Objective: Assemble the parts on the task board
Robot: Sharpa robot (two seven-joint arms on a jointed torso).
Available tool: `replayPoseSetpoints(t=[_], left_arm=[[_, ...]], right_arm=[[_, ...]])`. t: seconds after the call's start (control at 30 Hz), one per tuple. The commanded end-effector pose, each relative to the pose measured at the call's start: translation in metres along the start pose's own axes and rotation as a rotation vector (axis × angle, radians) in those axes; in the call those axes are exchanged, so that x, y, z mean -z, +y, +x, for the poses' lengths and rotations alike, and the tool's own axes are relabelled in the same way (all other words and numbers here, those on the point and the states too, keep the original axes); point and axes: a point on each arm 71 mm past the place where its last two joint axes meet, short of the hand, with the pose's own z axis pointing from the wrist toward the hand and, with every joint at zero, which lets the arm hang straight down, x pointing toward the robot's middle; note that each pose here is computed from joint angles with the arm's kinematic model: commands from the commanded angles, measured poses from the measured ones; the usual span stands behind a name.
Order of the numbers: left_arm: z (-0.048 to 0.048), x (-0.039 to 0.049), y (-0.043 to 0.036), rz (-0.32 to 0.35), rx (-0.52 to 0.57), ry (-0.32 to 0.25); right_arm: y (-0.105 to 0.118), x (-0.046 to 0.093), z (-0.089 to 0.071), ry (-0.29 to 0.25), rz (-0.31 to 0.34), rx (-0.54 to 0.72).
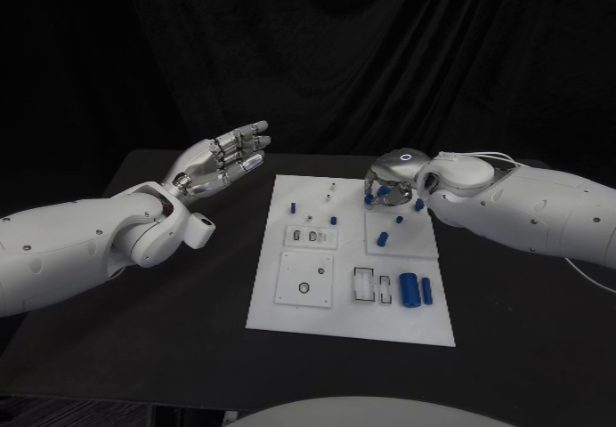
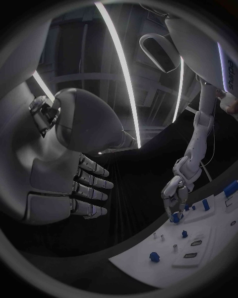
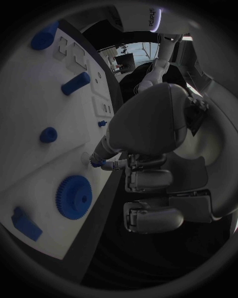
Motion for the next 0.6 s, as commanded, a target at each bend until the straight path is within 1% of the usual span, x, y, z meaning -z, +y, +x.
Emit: replayPoseSetpoints(t=[0.03, 0.17, 0.27, 0.43, 0.6], left_arm=[[0.0006, 0.0004, -0.0048, 0.052, 0.001, 0.011], [0.0004, 0.0011, -0.0049, 0.050, 0.001, 0.010], [0.0011, 0.0003, -0.0048, 0.051, 0.002, 0.012], [0.0019, -0.0008, -0.0046, 0.051, 0.005, 0.015], [0.0018, -0.0013, -0.0043, 0.051, 0.004, 0.015]], right_arm=[[-0.003, 0.000, -0.018, -0.045, 0.029, 0.021], [0.000, -0.002, -0.030, -0.040, 0.024, 0.028], [0.003, -0.004, -0.034, -0.025, 0.014, 0.030], [0.009, -0.009, -0.036, 0.003, 0.003, 0.017], [0.015, -0.018, -0.037, 0.013, -0.006, 0.011]])
